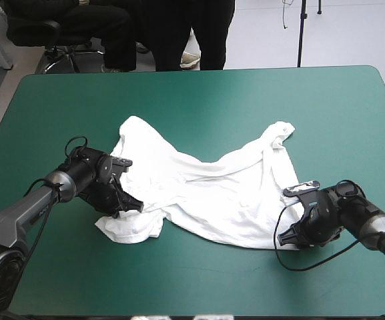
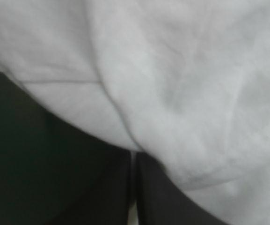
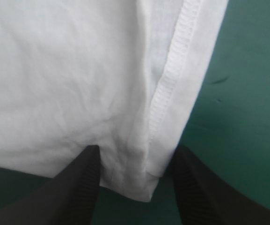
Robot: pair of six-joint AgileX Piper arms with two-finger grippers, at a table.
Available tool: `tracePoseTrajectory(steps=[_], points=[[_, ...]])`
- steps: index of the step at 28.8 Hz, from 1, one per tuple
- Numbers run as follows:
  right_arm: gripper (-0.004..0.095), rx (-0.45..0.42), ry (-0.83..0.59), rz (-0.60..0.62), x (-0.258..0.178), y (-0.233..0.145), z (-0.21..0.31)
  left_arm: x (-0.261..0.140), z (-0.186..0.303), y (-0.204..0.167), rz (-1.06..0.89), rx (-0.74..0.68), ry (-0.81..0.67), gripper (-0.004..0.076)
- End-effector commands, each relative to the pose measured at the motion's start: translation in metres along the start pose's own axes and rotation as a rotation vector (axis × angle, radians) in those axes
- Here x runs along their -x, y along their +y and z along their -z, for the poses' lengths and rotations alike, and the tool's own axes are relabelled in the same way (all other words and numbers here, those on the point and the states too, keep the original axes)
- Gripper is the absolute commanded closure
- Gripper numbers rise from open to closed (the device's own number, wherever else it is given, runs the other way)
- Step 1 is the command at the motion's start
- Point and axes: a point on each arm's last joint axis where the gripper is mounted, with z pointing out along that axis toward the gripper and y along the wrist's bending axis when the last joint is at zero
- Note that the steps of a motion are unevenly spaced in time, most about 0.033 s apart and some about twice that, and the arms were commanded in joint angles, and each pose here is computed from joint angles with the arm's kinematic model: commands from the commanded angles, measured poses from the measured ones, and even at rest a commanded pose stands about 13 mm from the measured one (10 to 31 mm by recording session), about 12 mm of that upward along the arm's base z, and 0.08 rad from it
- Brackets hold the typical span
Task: Fold the cloth
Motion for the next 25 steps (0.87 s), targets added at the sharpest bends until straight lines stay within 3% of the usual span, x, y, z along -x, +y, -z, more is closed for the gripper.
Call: tracePoseTrajectory(steps=[1, 4, 5, 7, 14, 19, 25], points=[[0.0538, 0.020, -0.001, -0.006, 0.002, 0.002, -0.002, 0.003, 0.003, 0.004, -0.025, 0.039, -0.041, 0.0741], [0.0704, 0.024, 0.005, -0.005, 0.001, 0.002, -0.002, 0.004, 0.005, 0.004, -0.031, 0.048, -0.048, 0.0741], [0.0841, 0.028, 0.003, -0.008, 0.002, 0.002, -0.001, 0.003, 0.008, 0.005, -0.031, 0.048, -0.059, 0.0741], [0.0922, 0.035, -0.007, -0.013, 0.003, 0.003, 0.001, 0.002, 0.015, 0.005, -0.032, 0.052, -0.083, 0.0741], [0.0925, 0.045, -0.160, -0.018, 0.017, 0.003, 0.053, -0.002, 0.077, 0.007, -0.019, 0.054, -0.222, 0.0741], [0.0925, 0.046, -0.446, -0.023, 0.028, 0.001, 0.140, -0.007, 0.150, 0.007, 0.002, 0.032, -0.416, 0.0741], [0.0925, 0.033, -0.824, -0.024, 0.029, -0.001, 0.252, -0.022, 0.252, 0.008, 0.021, 0.008, -0.761, 0.0741]])
